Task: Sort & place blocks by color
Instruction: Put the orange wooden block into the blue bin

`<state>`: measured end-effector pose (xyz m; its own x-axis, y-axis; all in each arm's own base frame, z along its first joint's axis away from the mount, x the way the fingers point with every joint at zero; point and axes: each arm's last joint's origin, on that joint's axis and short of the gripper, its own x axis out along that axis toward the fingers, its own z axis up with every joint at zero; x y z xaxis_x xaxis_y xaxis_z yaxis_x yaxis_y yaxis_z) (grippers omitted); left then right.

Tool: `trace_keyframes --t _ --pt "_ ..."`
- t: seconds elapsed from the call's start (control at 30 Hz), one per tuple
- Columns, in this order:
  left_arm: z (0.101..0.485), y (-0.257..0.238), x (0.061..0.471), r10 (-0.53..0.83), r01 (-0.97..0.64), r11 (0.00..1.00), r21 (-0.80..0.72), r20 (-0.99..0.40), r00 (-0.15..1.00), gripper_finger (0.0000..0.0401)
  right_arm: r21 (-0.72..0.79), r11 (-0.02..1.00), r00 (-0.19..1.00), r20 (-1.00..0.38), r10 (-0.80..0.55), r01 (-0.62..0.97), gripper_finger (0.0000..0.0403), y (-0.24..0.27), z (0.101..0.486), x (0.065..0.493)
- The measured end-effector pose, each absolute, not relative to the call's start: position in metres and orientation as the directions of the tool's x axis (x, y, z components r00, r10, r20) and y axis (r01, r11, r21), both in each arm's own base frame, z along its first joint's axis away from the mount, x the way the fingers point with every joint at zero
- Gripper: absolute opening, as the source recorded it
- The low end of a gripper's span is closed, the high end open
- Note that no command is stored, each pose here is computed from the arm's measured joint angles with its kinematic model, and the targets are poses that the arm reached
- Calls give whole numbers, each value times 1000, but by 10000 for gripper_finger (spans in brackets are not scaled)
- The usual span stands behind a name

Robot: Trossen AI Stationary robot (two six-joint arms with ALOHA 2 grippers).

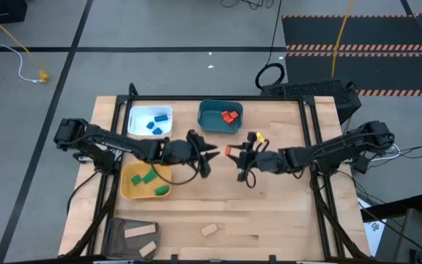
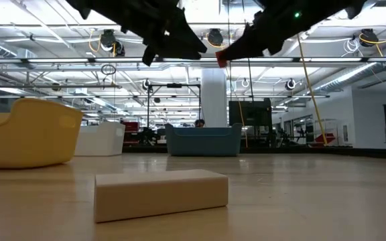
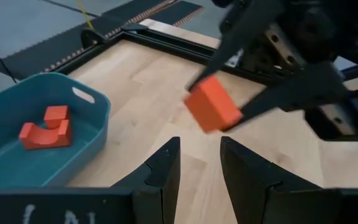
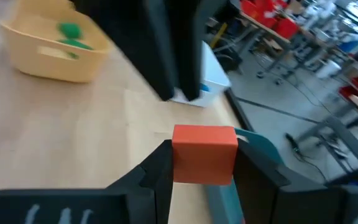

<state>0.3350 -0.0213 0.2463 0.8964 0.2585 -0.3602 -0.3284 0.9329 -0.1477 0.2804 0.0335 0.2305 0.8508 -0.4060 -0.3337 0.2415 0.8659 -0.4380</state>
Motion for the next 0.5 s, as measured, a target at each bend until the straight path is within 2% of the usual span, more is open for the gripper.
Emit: trace_keyframes --t 0.33,0.5 --pt "246 -1 337 204 -294 934 -202 -373 905 122 -442 832 799 -335 -499 335 120 1 230 282" --pt "250 11 338 264 -347 910 -227 -327 907 143 -451 826 793 -335 -509 339 120 -3 230 282"
